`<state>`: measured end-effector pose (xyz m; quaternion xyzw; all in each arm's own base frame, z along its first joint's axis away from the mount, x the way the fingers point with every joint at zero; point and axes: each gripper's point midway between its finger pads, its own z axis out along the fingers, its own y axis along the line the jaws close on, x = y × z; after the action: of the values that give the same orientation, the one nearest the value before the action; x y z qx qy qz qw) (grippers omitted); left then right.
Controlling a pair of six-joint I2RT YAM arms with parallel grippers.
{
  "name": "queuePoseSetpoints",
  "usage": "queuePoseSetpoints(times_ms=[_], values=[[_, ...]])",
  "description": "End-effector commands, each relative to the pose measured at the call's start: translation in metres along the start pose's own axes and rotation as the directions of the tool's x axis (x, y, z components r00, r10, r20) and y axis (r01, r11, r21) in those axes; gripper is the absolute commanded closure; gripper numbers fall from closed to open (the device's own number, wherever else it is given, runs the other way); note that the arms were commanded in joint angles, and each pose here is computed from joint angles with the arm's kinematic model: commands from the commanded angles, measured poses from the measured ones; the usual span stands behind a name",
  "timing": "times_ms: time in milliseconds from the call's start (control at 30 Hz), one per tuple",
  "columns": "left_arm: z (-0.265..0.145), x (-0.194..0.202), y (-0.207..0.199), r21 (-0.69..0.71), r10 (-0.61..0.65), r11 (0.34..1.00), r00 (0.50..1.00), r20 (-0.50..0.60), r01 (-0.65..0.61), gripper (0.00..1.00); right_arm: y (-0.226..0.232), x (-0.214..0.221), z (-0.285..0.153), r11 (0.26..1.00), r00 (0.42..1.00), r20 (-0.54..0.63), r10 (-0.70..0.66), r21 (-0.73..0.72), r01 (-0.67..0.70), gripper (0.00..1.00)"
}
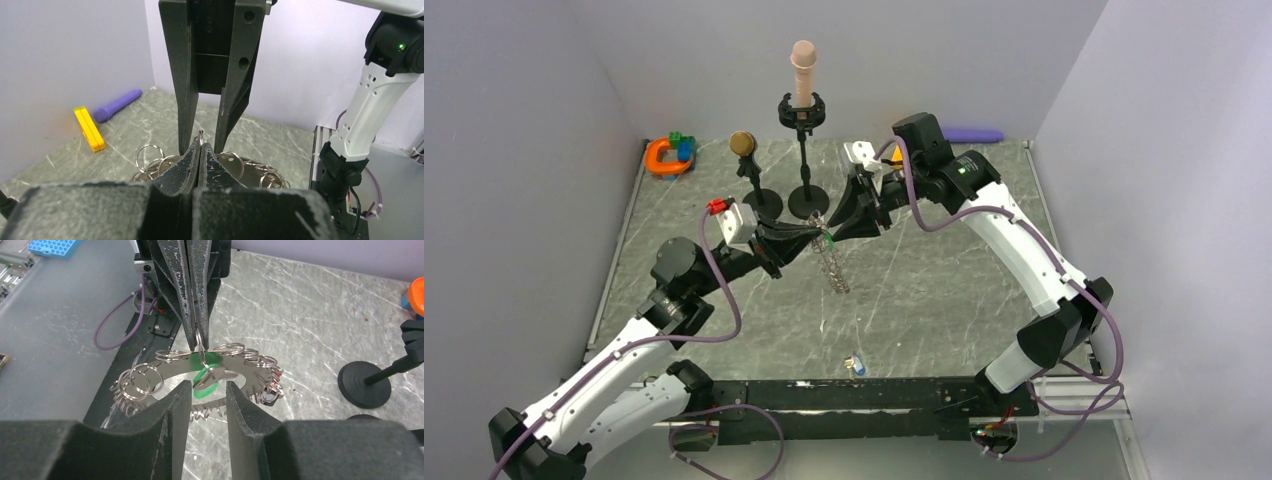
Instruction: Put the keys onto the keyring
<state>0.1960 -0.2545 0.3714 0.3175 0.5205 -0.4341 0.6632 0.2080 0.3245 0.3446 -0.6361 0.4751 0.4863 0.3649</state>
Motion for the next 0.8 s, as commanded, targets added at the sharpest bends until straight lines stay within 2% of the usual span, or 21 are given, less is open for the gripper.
queuePoseSetpoints(times_ms=[0, 367, 600, 633, 667, 767], values=[[0.002, -0.034, -0.002, 0.006, 0.013, 1.0, 0.987, 0.16, -0.014, 1.0, 0.004, -0.02, -0.005, 0.998, 0.997, 0.05, -0.055, -0.001, 0.055, 0.65], [-0.002, -0.038, 0.005, 0.015, -0.037, 0.999, 0.945, 0.326, 0.034, 1.0, -0.003, -0.034, -0.021, 1.0, 0.994, 0.111, -0.019, 0.014, 0.018, 0.65], [0.001, -0.041, 0.008, 0.04, -0.045, 0.999, 0.935, 0.351, 0.033, 1.0, -0.009, -0.027, -0.019, 1.0, 0.994, 0.105, 0.0, 0.03, -0.003, 0.65], [-0.009, -0.06, -0.002, 0.051, -0.022, 0.999, 0.918, 0.395, 0.002, 1.0, -0.01, -0.026, -0.018, 0.999, 0.995, 0.105, 0.004, 0.031, -0.008, 0.64], [0.0, -0.044, 0.006, 0.047, -0.042, 0.999, 0.933, 0.357, 0.027, 1.0, -0.011, -0.026, -0.018, 0.999, 0.994, 0.106, 0.005, 0.031, -0.009, 0.64], [0.002, -0.042, 0.007, 0.054, -0.05, 0.998, 0.936, 0.347, 0.033, 1.0, -0.015, -0.025, -0.018, 0.999, 0.994, 0.112, 0.012, 0.038, -0.016, 0.64]])
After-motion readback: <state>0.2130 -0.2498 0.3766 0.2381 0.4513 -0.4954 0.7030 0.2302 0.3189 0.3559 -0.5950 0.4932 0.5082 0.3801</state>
